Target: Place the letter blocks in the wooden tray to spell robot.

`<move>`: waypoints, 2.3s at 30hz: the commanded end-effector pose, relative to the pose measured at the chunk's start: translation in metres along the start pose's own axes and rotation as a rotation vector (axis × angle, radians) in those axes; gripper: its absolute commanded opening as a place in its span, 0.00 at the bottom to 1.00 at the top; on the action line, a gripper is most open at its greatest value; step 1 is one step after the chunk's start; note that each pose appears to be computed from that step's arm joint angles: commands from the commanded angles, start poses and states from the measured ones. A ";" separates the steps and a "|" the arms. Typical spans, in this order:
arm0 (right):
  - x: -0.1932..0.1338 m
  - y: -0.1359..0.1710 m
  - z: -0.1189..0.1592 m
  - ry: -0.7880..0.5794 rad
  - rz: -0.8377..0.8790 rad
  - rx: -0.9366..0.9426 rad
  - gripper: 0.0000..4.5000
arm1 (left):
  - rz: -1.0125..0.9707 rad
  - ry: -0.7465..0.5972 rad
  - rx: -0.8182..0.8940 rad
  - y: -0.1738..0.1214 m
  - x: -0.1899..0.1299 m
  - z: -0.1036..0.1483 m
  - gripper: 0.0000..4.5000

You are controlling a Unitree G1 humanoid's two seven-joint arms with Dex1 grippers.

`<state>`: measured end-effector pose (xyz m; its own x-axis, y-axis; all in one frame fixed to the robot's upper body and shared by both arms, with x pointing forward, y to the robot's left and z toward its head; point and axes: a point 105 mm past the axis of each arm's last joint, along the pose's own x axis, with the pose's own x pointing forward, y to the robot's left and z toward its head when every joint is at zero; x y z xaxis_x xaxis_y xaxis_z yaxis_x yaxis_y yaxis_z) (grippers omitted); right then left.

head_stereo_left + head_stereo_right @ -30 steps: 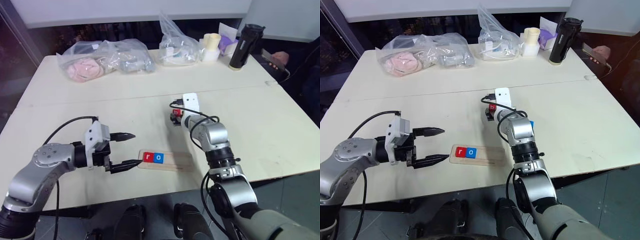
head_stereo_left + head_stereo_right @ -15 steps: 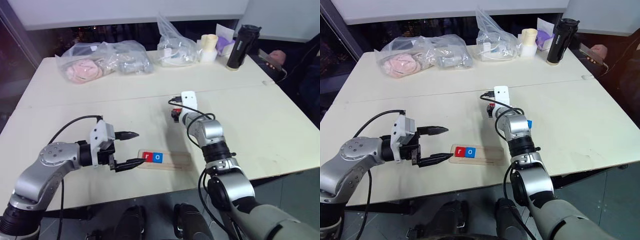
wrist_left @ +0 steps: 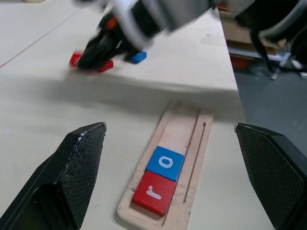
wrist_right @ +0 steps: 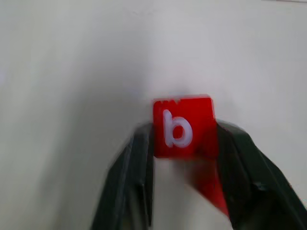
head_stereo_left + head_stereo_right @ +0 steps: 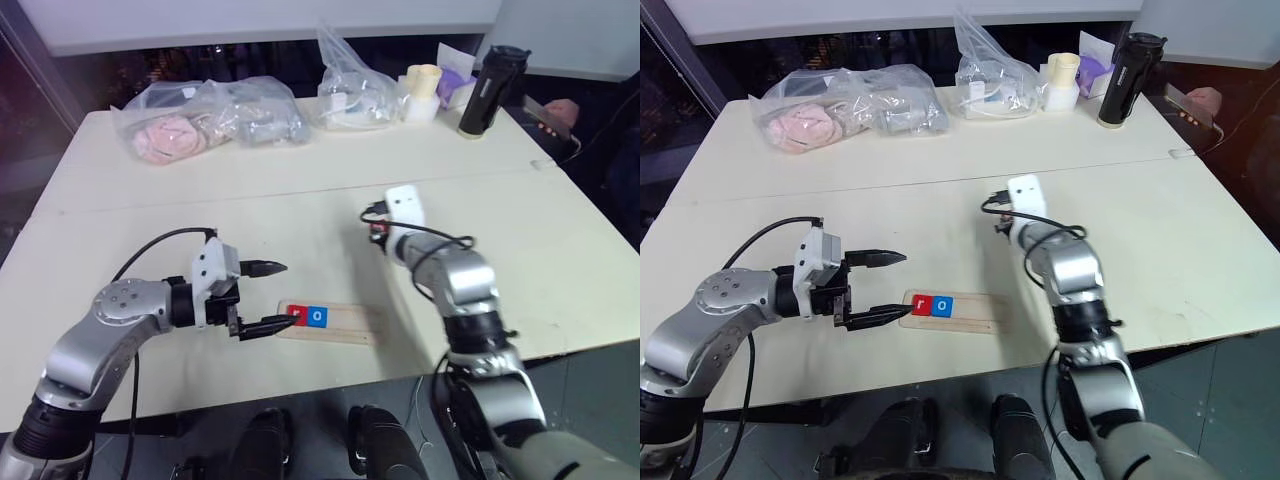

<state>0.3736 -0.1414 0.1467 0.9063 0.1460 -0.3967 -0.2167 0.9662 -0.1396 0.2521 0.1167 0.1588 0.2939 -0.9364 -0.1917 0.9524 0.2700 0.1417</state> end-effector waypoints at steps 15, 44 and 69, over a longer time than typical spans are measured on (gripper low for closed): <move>-0.094 -0.011 -0.086 0.184 -0.055 0.053 0.26 | -0.123 -0.004 0.069 -0.001 0.002 -0.004 1.00; -0.095 -0.067 -0.081 0.082 0.703 -0.694 0.99 | -0.090 0.027 0.081 -0.006 -0.003 -0.010 1.00; -0.061 -0.061 -0.092 0.100 0.818 -0.737 0.72 | -0.052 0.051 0.083 -0.012 -0.011 -0.006 1.00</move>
<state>0.2953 -0.2269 0.0965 0.3539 0.6467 -0.6756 -0.9346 0.2174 -0.2815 0.2409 0.1262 0.1432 0.2492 -0.9313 -0.2656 0.9632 0.2099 0.1677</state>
